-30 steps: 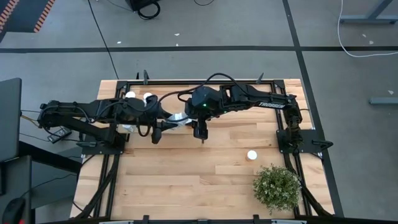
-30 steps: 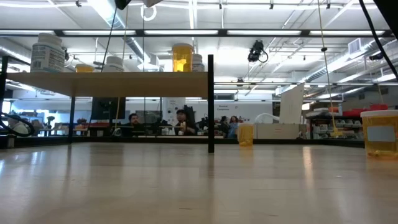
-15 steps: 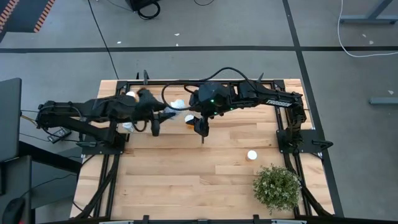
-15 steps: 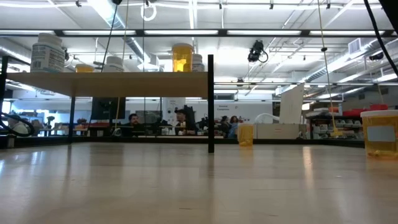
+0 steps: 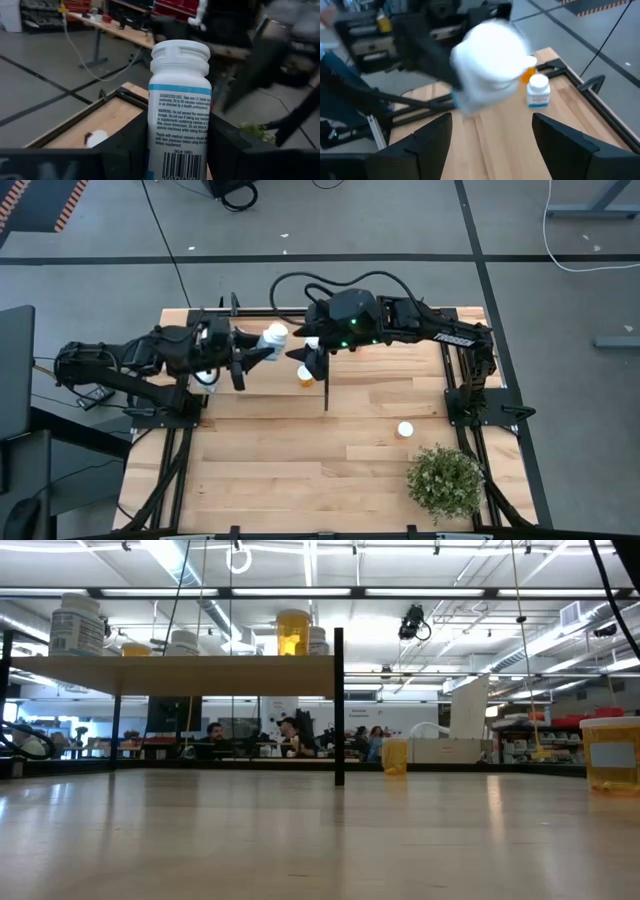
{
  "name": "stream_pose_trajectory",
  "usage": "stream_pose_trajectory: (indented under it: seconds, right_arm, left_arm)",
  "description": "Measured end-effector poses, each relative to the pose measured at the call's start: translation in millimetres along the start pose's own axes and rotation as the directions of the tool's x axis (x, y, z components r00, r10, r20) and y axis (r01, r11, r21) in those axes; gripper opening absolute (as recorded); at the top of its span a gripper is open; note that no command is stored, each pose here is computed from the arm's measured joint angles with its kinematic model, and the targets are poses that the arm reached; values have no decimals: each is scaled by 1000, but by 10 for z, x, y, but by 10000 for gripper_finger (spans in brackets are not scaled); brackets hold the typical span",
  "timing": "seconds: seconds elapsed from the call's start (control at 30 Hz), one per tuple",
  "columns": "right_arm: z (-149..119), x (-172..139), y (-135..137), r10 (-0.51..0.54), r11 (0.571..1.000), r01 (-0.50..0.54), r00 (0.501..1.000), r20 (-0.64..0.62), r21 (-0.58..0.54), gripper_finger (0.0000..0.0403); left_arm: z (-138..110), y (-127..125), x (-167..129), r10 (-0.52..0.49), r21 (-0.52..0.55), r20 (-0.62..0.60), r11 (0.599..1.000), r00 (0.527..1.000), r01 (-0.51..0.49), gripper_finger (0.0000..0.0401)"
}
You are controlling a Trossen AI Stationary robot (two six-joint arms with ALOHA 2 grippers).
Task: Pick and place medicine bottles onto shelf by color
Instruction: Put the white pill bottle on the shelf
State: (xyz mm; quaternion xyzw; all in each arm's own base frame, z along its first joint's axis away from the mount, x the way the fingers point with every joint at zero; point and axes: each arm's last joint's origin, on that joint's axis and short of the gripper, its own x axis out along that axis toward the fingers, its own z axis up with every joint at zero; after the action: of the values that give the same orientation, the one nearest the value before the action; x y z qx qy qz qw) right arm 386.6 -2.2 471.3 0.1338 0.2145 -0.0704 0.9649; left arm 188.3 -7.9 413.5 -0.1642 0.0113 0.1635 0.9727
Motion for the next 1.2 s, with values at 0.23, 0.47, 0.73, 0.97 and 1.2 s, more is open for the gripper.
stream_pose_trajectory:
  seconds: [0.23,0.47,0.73,0.97,1.2]
  right_arm:
    - [-2,2,-48,-15,1000,15,1000,-13,3,282]
    - [-49,1,-64,-30,1000,30,998,-61,-6,282]
    - [-118,-23,-77,-49,999,48,990,-134,-14,282]
    - [-147,-36,-84,-50,999,48,985,-167,-17,282]
    - [-199,-48,-103,-64,998,57,973,-223,-38,282]
  left_arm:
    - [-228,43,-57,133,70,-176,990,975,-122,164]
    - [-548,83,-48,310,69,-142,950,940,-303,165]
    - [-1113,41,-1,405,-48,34,914,913,-404,160]
    - [-1470,36,33,528,-38,108,849,842,-527,160]
    - [-1693,-18,164,588,33,137,802,797,-597,160]
